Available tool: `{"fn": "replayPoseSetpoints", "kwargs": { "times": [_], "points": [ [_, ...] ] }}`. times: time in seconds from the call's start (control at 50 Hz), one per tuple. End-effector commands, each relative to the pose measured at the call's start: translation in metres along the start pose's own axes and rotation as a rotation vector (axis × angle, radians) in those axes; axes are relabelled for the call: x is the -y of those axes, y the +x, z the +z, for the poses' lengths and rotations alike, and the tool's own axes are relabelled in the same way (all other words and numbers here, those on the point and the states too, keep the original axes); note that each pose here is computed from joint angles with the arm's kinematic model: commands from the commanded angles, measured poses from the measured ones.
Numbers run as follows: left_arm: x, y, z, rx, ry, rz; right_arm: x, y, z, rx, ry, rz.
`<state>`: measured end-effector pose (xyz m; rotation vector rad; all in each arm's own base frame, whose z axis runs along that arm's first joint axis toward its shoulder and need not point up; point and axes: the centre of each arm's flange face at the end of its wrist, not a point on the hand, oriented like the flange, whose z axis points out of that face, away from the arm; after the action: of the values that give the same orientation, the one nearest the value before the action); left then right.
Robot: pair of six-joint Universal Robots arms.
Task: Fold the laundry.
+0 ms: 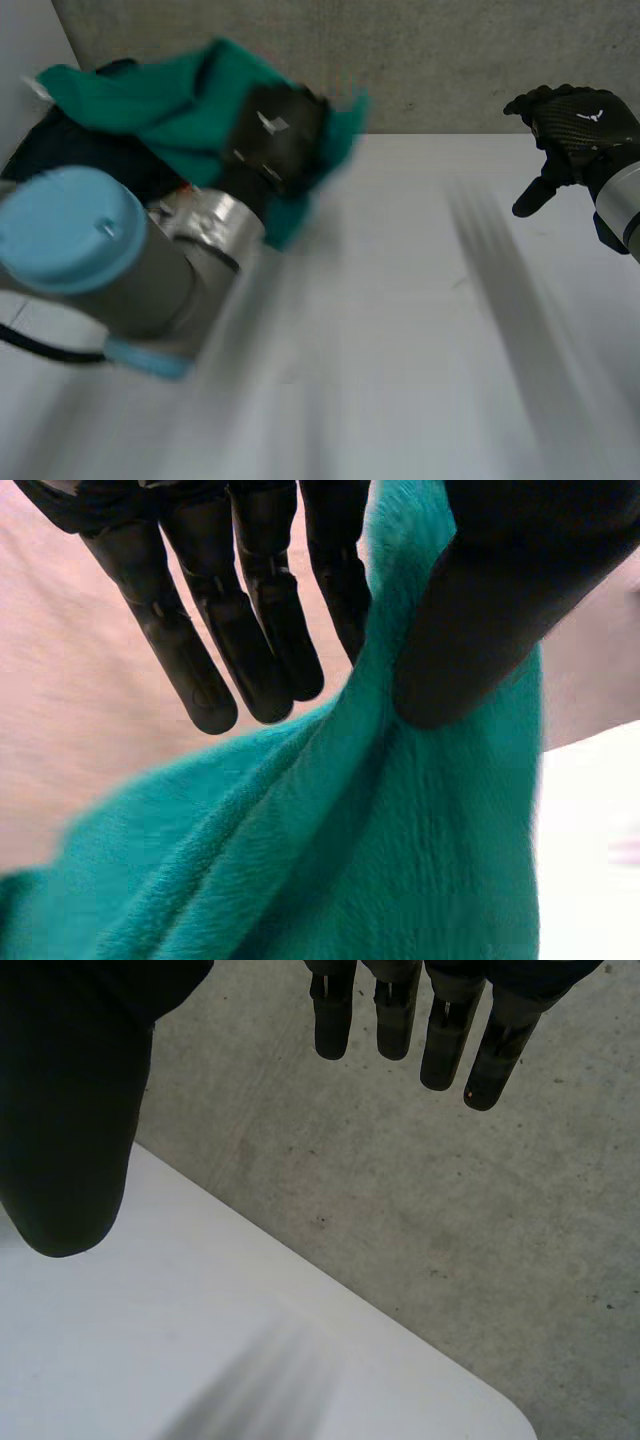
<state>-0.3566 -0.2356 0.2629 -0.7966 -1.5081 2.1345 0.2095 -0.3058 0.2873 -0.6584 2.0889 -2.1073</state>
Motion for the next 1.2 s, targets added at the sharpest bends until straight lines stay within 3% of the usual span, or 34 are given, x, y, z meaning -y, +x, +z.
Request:
{"fn": "replayPoseSetpoints", "kwargs": {
  "times": [0.02, 0.08, 0.16, 0.24, 0.32, 0.38, 0.48, 0.6, 0.7, 0.86, 1.02, 1.2],
  "points": [
    [-0.001, 0.042, -0.026, -0.12, -0.13, -0.298, 0.001, -0.001, 0.0, 0.004, 0.002, 0.001],
    [-0.002, 0.03, -0.021, -0.087, -0.125, -0.295, -0.001, -0.003, 0.0, 0.012, -0.002, 0.002],
    [-0.005, -0.016, -0.009, 0.023, -0.111, -0.253, -0.002, -0.006, 0.0, 0.023, -0.009, 0.003],
    [-0.009, -0.056, -0.002, 0.116, -0.106, -0.161, -0.008, -0.008, 0.001, 0.036, -0.032, 0.002],
    [-0.023, -0.1, 0.001, 0.212, -0.139, -0.007, -0.015, -0.015, -0.003, 0.077, -0.088, 0.009],
    [-0.033, -0.114, 0.001, 0.24, -0.176, 0.057, -0.02, -0.023, -0.009, 0.114, -0.144, 0.022],
    [-0.067, -0.111, -0.004, 0.215, -0.297, 0.116, -0.032, -0.053, -0.022, 0.211, -0.26, 0.032],
    [-0.084, -0.107, 0.002, 0.178, -0.321, 0.106, -0.047, -0.082, -0.036, 0.299, -0.322, 0.034],
    [-0.106, -0.09, 0.014, 0.075, -0.337, 0.087, -0.066, -0.103, -0.045, 0.352, -0.351, 0.028],
    [-0.14, -0.073, 0.033, -0.002, -0.401, 0.06, -0.096, -0.125, -0.049, 0.316, -0.318, -0.026],
    [-0.174, -0.067, 0.042, -0.046, -0.446, 0.152, -0.119, -0.142, -0.049, 0.313, -0.334, -0.059],
    [-0.179, -0.065, 0.047, -0.062, -0.432, 0.158, -0.123, -0.146, -0.05, 0.325, -0.329, -0.102]
  ]
}}
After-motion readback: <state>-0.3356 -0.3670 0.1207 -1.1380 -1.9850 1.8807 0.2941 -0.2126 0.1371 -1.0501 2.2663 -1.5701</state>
